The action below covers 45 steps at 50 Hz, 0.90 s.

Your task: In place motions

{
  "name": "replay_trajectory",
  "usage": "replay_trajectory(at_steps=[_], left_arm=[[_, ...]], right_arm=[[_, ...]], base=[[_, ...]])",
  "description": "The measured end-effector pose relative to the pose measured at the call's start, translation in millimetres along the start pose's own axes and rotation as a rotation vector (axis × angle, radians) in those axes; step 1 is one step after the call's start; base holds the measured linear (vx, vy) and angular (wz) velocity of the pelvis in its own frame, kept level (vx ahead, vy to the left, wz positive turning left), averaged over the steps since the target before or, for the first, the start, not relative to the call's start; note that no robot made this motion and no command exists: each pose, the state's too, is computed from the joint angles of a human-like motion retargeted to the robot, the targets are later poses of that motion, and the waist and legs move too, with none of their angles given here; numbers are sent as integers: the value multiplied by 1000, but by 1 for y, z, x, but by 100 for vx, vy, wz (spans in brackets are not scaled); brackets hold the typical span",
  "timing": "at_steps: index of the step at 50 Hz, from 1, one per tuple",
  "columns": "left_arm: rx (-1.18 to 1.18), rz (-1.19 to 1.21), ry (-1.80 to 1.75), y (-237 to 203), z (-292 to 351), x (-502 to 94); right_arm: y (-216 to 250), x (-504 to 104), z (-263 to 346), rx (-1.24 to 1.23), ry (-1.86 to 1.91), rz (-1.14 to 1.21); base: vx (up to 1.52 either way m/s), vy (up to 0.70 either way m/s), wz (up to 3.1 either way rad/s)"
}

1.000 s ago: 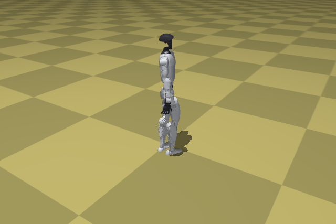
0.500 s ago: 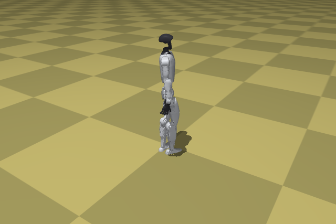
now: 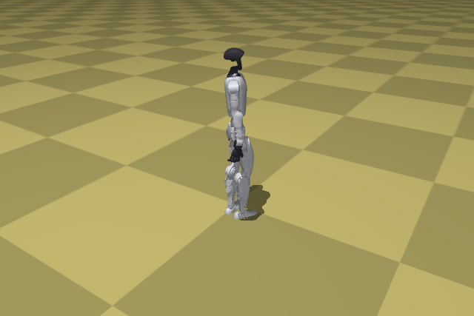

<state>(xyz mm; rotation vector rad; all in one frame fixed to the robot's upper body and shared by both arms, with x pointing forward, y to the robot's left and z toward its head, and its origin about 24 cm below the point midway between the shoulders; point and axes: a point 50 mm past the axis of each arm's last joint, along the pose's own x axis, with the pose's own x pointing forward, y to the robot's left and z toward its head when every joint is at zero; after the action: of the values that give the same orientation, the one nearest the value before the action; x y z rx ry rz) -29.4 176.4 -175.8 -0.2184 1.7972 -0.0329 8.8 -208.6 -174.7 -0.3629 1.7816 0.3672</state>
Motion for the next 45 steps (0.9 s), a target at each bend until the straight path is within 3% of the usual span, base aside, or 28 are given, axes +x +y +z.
replay_trajectory(at_steps=[45], left_arm=[[4, 12, 4, 3, -2, -1]], right_arm=[[8, 2, 0, 17, -10, 40]], base=[[0, 0, 0]])
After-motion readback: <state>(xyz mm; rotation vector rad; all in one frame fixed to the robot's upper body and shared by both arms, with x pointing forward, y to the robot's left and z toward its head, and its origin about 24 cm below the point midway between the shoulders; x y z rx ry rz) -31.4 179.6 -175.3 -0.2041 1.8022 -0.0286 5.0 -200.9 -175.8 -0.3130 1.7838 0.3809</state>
